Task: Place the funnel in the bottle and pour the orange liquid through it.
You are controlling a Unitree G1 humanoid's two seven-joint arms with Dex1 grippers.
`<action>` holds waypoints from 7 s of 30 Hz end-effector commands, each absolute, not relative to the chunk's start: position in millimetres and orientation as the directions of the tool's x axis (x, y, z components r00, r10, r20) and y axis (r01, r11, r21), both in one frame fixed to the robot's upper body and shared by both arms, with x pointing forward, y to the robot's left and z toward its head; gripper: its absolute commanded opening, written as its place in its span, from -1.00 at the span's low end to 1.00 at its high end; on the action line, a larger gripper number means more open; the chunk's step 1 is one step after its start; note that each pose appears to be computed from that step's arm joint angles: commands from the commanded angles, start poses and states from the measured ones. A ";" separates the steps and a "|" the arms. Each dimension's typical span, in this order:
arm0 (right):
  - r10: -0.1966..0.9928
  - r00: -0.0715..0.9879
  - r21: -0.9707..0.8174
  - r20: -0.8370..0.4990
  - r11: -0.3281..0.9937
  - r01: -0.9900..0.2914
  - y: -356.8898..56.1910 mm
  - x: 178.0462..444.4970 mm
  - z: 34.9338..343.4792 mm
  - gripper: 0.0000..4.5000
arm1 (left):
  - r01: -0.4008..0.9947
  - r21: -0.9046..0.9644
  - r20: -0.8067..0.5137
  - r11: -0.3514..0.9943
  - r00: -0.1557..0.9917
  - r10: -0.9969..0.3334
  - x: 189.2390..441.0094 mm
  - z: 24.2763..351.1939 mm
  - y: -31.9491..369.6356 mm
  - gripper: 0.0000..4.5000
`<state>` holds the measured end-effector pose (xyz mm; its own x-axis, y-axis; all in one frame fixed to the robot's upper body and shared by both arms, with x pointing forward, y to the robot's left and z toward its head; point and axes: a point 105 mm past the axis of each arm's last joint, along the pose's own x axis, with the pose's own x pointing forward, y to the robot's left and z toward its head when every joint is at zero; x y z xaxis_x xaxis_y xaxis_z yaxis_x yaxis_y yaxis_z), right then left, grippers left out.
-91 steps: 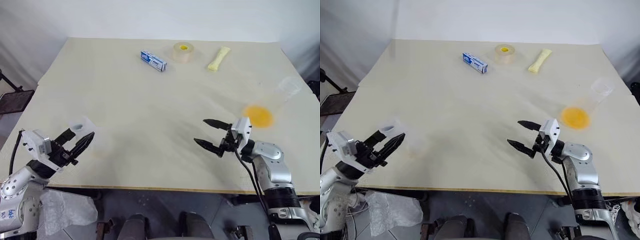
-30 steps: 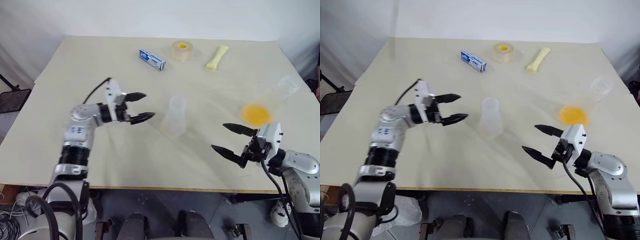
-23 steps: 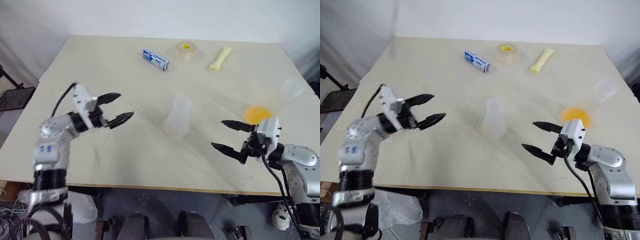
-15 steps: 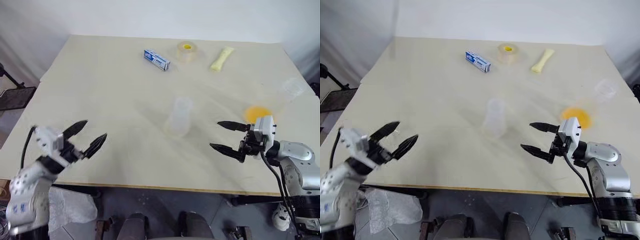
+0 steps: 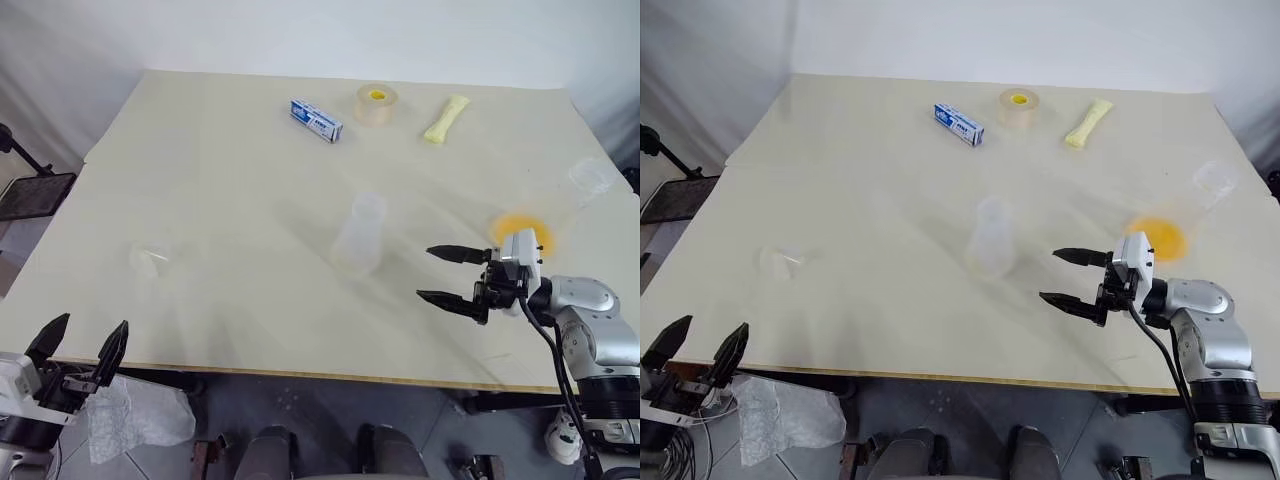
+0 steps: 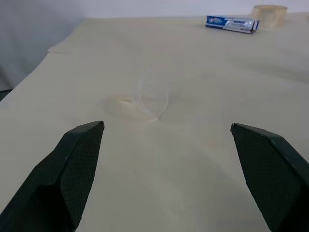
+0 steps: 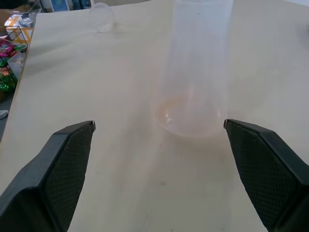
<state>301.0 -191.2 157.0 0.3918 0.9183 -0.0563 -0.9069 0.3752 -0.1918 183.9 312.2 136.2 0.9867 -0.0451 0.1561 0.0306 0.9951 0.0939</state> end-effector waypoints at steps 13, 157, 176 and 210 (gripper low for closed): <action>0.916 0.401 -0.227 -0.001 0.391 -0.892 -189.4 294.6 155.9 1.00 | -0.098 0.245 0.128 0.965 0.989 0.068 260.4 134.1 332.3 0.98; 0.361 0.914 -0.317 0.184 0.902 -0.292 -245.0 247.5 187.9 1.00 | 0.929 0.239 0.090 0.284 0.270 -0.959 375.0 288.1 152.8 0.99; -0.098 0.969 -0.137 0.225 0.982 0.131 -311.0 258.0 171.3 1.00 | 0.921 0.311 0.214 0.237 0.175 -0.961 329.5 219.6 160.2 0.99; 0.040 0.927 -0.134 0.373 0.991 0.012 -328.9 383.4 229.8 1.00 | 0.909 0.274 0.291 0.312 0.231 -0.928 315.3 216.9 145.6 0.99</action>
